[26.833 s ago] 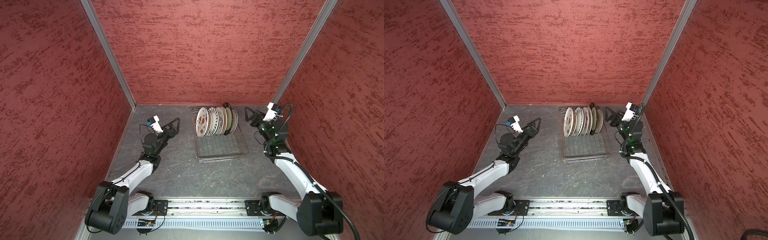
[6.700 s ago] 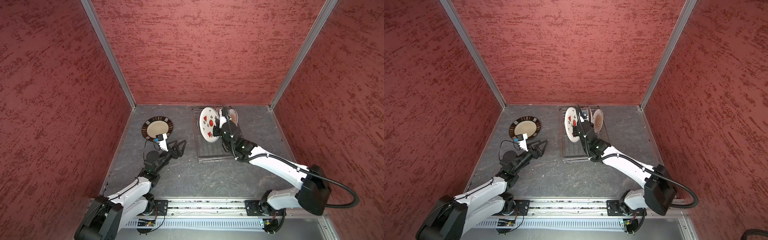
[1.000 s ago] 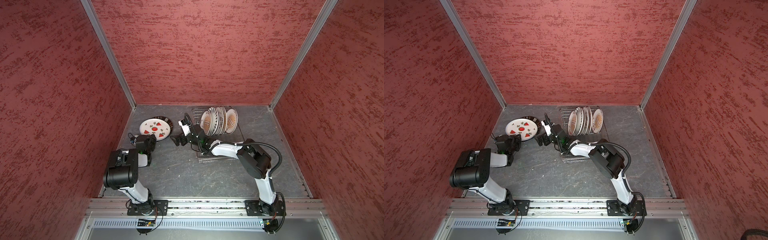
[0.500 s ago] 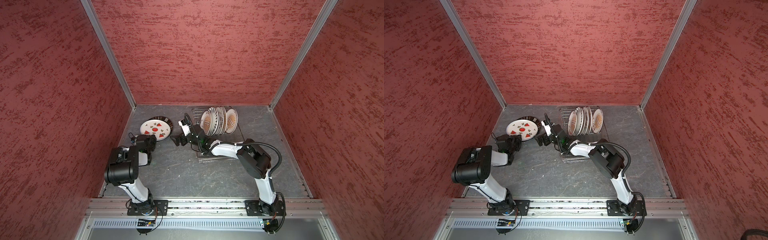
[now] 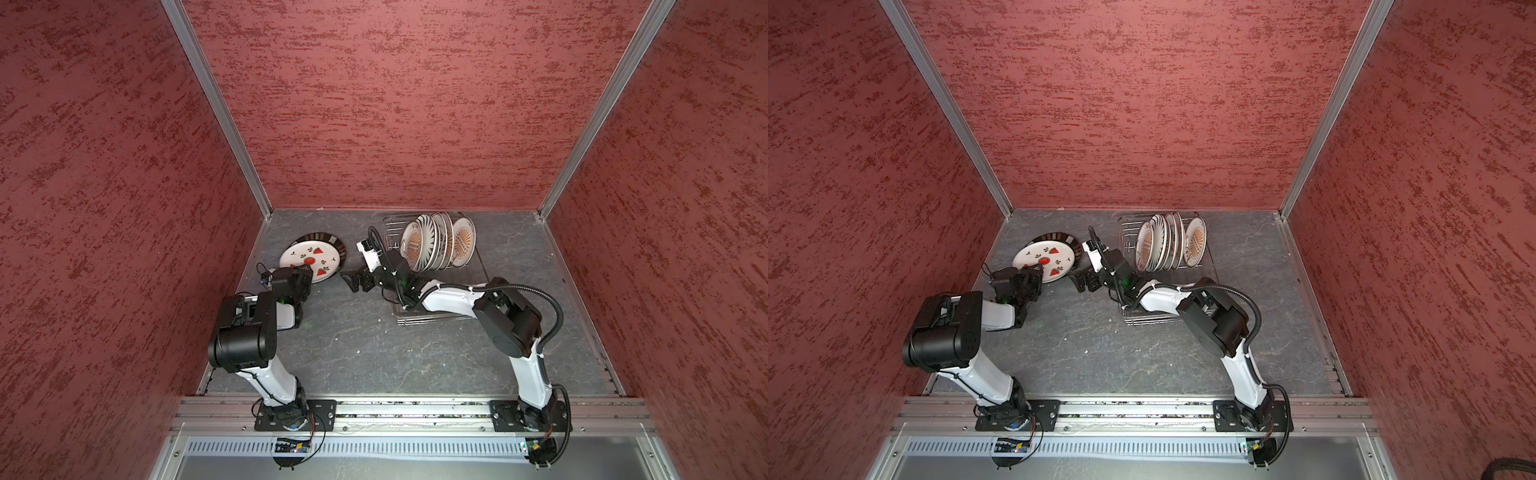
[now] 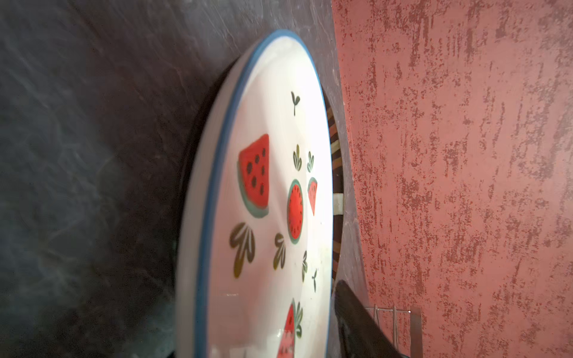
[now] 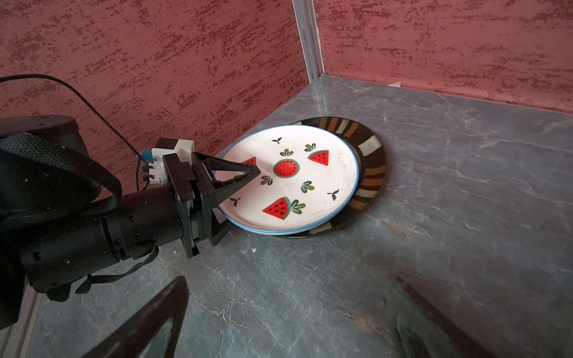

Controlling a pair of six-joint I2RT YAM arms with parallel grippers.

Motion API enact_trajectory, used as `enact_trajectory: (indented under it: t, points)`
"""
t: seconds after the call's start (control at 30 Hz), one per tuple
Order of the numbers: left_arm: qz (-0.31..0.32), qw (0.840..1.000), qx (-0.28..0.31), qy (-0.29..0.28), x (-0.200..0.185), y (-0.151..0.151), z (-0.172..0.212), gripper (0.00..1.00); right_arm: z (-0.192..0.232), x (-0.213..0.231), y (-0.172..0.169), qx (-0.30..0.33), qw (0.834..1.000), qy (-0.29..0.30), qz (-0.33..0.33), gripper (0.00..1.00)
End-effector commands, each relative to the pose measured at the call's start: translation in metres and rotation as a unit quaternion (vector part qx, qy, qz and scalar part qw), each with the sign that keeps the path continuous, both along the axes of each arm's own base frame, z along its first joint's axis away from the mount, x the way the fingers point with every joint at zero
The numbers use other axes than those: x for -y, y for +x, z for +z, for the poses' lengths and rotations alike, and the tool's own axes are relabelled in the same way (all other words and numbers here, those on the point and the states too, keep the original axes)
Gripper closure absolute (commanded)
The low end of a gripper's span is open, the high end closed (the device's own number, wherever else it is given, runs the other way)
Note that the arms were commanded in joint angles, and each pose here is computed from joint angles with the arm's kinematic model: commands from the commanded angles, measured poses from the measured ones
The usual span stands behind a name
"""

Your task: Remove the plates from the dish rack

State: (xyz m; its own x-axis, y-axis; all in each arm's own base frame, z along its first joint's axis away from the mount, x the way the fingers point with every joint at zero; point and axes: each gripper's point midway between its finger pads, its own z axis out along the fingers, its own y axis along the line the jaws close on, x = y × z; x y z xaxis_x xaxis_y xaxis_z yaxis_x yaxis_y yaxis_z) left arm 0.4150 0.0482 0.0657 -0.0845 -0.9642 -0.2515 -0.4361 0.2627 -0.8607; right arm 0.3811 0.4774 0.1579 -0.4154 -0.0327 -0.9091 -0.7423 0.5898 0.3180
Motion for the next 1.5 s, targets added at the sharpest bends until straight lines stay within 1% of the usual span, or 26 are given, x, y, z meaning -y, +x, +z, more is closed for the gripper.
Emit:
enact_trajectory:
  t: [0.0, 0.13, 0.23, 0.33, 0.47, 0.7, 0.87, 0.97, 1.13, 1.23, 1.33, 1.4, 1.47]
  points:
    - [0.018, 0.999, -0.007, 0.027, -0.012, 0.003, 0.013, 0.42, 0.002, -0.004, 0.005, 0.009, 1.000, 0.001, -0.007, 0.01]
    - [0.027, 0.999, -0.025, 0.036, -0.016, 0.001, 0.014, 0.41, 0.003, -0.004, 0.005, 0.010, 1.000, 0.001, -0.007, 0.01]
    - [0.032, 0.997, -0.065, 0.040, -0.018, -0.002, 0.005, 0.37, 0.003, -0.003, 0.006, 0.011, 1.000, -0.002, -0.009, 0.01]
    - [0.038, 0.996, -0.068, 0.044, -0.019, -0.003, 0.003, 0.38, 0.002, -0.004, 0.006, 0.009, 1.000, -0.002, -0.008, 0.01]
    - [0.062, 0.992, -0.086, 0.073, -0.025, -0.007, 0.006, 0.38, 0.002, -0.004, 0.005, 0.009, 1.000, -0.002, -0.007, 0.01]
    - [0.068, 0.989, -0.096, 0.084, -0.026, -0.003, 0.003, 0.39, -0.002, -0.003, 0.005, 0.006, 1.000, -0.005, -0.009, 0.01]
    - [0.063, 0.990, -0.097, 0.081, -0.023, 0.002, -0.002, 0.39, -0.003, -0.003, 0.005, 0.007, 1.000, -0.006, -0.009, 0.01]
    - [0.053, 0.992, -0.091, 0.069, -0.019, 0.009, -0.006, 0.39, -0.004, -0.003, 0.005, 0.006, 1.000, -0.007, -0.009, 0.01]
    - [0.062, 0.991, -0.096, 0.073, -0.021, 0.007, -0.008, 0.39, -0.007, -0.003, 0.006, 0.005, 1.000, -0.010, -0.011, 0.01]
    - [0.071, 0.990, -0.097, 0.080, -0.023, 0.005, -0.007, 0.38, -0.007, -0.003, 0.006, 0.006, 1.000, -0.010, -0.011, 0.01]
    - [0.079, 0.987, -0.100, 0.098, -0.025, 0.003, -0.004, 0.38, -0.008, -0.003, 0.006, 0.005, 1.000, -0.010, -0.011, 0.01]
    - [0.073, 0.985, -0.105, 0.113, -0.022, 0.006, -0.003, 0.37, -0.009, -0.003, 0.006, 0.004, 1.000, -0.010, -0.011, 0.01]
    - [0.072, 0.985, -0.109, 0.113, -0.021, 0.006, -0.005, 0.37, -0.009, -0.002, 0.007, 0.004, 1.000, -0.011, -0.013, 0.01]
